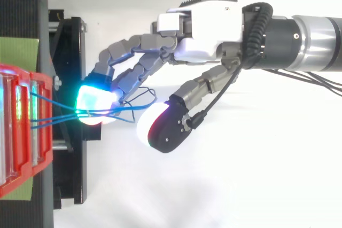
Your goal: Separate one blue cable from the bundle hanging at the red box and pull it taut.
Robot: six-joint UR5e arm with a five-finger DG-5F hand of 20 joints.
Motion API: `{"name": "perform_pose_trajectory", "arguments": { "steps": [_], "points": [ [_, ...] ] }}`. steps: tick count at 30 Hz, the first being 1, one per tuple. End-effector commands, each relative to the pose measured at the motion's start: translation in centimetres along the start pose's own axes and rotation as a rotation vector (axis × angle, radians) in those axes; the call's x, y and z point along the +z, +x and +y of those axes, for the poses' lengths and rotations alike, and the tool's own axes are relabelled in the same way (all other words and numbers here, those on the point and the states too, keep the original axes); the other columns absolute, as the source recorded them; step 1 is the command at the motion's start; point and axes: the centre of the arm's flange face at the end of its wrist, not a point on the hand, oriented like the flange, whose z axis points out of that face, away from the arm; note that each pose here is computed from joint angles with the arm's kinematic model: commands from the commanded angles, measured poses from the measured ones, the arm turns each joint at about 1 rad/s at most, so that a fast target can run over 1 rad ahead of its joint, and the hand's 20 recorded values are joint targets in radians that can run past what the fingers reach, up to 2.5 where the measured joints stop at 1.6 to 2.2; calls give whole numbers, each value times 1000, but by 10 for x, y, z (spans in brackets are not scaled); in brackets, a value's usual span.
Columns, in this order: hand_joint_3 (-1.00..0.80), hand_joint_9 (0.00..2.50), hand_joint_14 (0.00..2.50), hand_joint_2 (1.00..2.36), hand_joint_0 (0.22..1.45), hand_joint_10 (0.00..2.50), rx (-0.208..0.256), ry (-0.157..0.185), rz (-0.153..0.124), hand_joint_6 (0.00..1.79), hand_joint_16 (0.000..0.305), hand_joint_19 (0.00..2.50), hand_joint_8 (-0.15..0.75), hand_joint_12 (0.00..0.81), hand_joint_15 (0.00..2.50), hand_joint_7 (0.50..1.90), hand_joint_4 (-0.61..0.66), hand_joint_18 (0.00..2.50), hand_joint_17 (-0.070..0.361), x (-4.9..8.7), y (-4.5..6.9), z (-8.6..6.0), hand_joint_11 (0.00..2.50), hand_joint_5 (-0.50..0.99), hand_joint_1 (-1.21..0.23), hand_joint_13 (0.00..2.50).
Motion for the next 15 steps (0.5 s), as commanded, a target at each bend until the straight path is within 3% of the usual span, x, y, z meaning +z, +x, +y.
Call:
{"name": "perform_pose_trajectory", "arguments": {
  "steps": [1, 5, 11, 15],
  "points": [
    [-380, 753, 7, 1011, 605, 10, -9, -11, 7, 503, 32, 123, 350, 269, 182, 1088, 343, 654, 73, 4, 1, 6, 329, -121, -731, 626],
    [-356, 755, 7, 1012, 609, 10, -31, -12, 18, 503, 32, 125, 350, 268, 183, 1155, 303, 659, 73, 8, 2, 10, 338, -119, -733, 629],
    [-325, 762, 7, 1014, 617, 10, -31, -15, 19, 501, 33, 128, 358, 272, 192, 1386, 233, 665, 74, 10, 2, 14, 365, -114, -742, 638],
    [-326, 770, 7, 1014, 617, 11, -29, -17, 18, 591, 33, 132, 361, 277, 197, 1294, 222, 670, 74, 13, 2, 18, 391, -141, -749, 642]
  ]
}}
